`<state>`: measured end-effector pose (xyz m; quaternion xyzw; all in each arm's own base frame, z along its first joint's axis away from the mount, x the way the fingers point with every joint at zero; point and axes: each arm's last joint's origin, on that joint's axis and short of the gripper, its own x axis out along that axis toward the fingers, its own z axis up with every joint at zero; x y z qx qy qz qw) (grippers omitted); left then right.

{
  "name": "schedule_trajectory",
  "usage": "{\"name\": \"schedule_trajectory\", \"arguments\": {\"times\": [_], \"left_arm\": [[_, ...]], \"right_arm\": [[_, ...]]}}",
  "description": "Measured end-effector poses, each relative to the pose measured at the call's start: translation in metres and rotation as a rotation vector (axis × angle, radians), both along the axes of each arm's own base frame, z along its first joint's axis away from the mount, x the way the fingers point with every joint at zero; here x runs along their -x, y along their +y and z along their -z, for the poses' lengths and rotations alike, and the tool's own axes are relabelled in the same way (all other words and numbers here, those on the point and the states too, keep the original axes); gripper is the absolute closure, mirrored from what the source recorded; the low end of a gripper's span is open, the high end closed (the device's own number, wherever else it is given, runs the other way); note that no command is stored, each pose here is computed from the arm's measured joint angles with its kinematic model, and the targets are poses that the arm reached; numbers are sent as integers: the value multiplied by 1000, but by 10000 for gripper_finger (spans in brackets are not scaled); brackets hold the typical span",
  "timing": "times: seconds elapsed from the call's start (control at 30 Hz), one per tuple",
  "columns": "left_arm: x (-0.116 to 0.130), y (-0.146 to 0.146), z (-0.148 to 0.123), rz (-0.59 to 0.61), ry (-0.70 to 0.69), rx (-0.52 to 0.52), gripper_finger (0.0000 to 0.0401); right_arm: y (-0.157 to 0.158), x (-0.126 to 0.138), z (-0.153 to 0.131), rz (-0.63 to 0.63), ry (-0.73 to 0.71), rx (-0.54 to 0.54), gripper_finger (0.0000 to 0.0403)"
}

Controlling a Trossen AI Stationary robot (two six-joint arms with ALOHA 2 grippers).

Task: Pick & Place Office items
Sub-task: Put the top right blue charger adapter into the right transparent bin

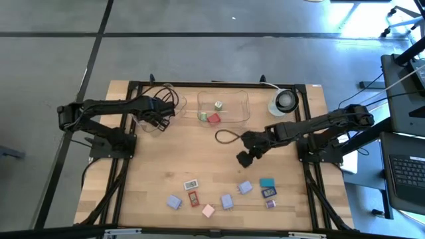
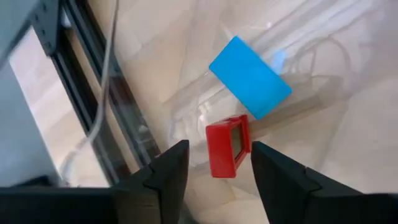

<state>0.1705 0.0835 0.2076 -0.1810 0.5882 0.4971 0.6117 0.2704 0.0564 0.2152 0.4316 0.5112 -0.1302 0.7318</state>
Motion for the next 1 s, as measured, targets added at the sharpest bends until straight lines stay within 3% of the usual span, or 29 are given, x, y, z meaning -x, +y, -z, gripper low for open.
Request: {"name": "schedule_trajectory", "arguments": {"times": [0.27,0.47,0.6,0.87,1.0], "left_arm": [[-11,4,-42,82,-22,-12,224],[-19,1,-58,40,-119,-39,227],[-24,-7,-61,0,-196,25,226],[-33,-32,-60,-50,-303,227,230],[-37,-51,-60,-96,-338,256,230]], "right_arm": [[33,3,12,-477,-76,166,120],[57,10,12,-749,-166,251,120],[67,14,12,-943,-229,324,120],[70,17,26,-1147,-252,407,120],[76,15,39,-1210,-244,420,120]]}}
